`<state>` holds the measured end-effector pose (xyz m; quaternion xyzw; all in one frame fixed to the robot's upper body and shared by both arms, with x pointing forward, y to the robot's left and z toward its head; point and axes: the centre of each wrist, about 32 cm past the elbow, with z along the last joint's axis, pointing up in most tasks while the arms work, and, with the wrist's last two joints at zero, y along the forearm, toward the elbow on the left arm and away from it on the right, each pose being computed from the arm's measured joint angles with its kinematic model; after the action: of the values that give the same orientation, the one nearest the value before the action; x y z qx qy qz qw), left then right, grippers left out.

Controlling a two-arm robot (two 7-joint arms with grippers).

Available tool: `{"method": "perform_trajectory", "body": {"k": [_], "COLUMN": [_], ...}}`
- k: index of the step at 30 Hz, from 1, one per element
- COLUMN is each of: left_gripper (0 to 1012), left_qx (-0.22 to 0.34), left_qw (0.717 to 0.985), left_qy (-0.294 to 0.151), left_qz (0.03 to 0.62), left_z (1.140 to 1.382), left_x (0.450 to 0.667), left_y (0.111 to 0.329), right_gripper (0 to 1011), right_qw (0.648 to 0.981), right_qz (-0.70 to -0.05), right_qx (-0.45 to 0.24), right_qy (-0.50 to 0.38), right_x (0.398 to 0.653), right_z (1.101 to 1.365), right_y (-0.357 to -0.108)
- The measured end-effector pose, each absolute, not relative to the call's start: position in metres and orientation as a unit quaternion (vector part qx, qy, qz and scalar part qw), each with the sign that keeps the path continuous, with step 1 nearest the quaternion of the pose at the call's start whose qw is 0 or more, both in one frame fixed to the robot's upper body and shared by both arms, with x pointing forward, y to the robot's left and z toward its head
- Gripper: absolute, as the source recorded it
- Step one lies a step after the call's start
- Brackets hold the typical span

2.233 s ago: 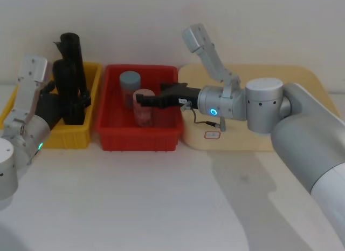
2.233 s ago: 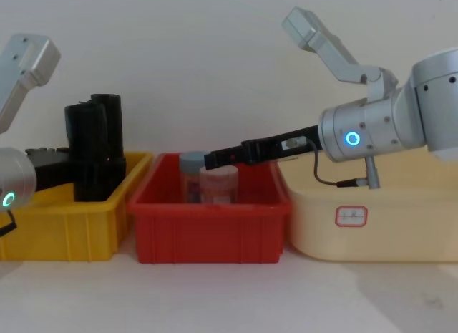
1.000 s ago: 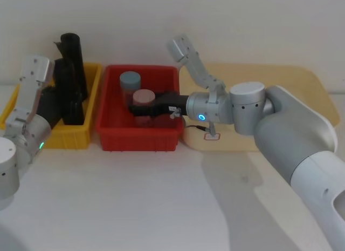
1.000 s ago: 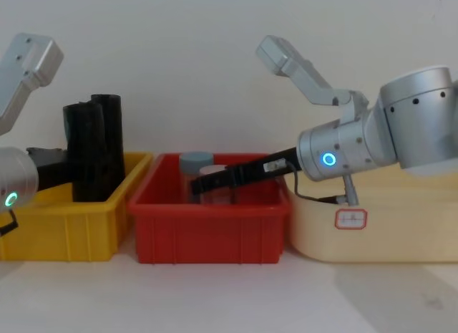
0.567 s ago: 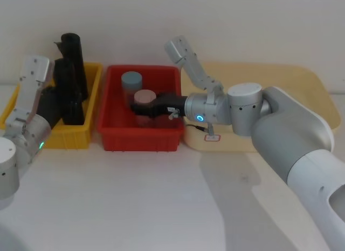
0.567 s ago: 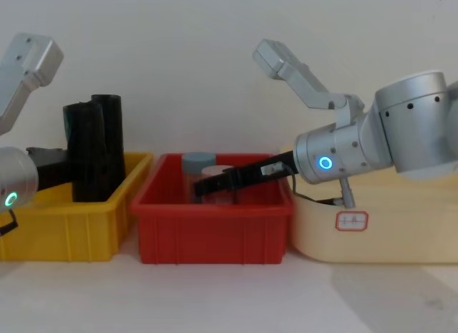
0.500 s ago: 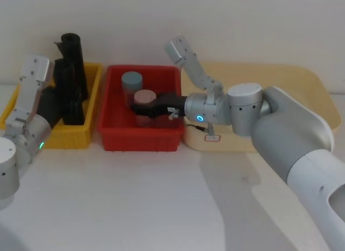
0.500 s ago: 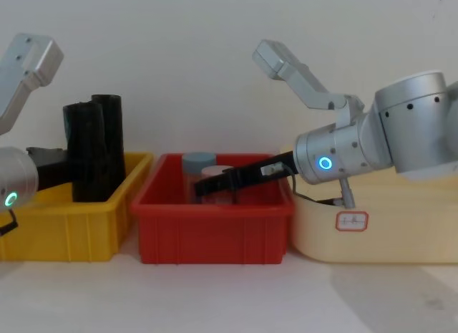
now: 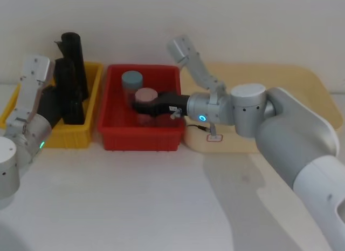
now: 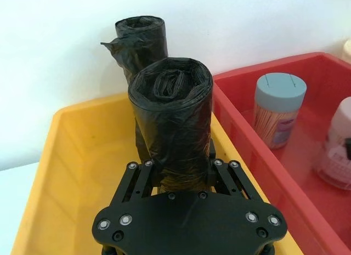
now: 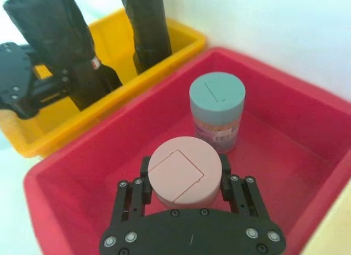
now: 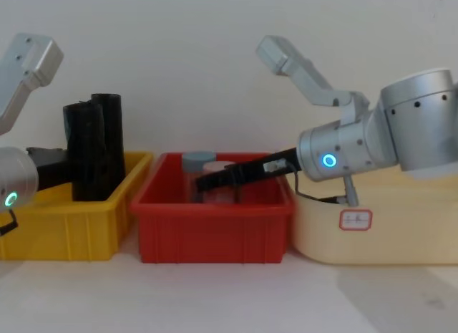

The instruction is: Pick up the garbage bag with the one hand and transfer it to the other hand.

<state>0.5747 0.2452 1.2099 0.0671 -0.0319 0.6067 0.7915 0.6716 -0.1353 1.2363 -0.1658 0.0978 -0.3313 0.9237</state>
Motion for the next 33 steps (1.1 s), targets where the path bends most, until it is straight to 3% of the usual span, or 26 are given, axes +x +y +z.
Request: {"method": "perform_trajectory", "body": {"k": [18,33], "left_gripper": [402,402], "left_qx": [0.067,0.067], "left_qw": [0.792,0.792], "left_qy": [-0.032,-0.032], "left_qz": [0.607,0.607], "left_z": [1.21,1.21], "left_x": [0.575,0.575], "left_y": [0.245,0.245], "right_gripper": [665,665], "right_qw": [0.941,0.918], "right_qz": [-0.327,-0.392], "right_qx": [-0.05,0.043], "right_qy": [0.075,0.047], "right_x": [0.629,0.592], "right_z": [1.259,1.268], "right_y": [-0.16,-0.193]}}
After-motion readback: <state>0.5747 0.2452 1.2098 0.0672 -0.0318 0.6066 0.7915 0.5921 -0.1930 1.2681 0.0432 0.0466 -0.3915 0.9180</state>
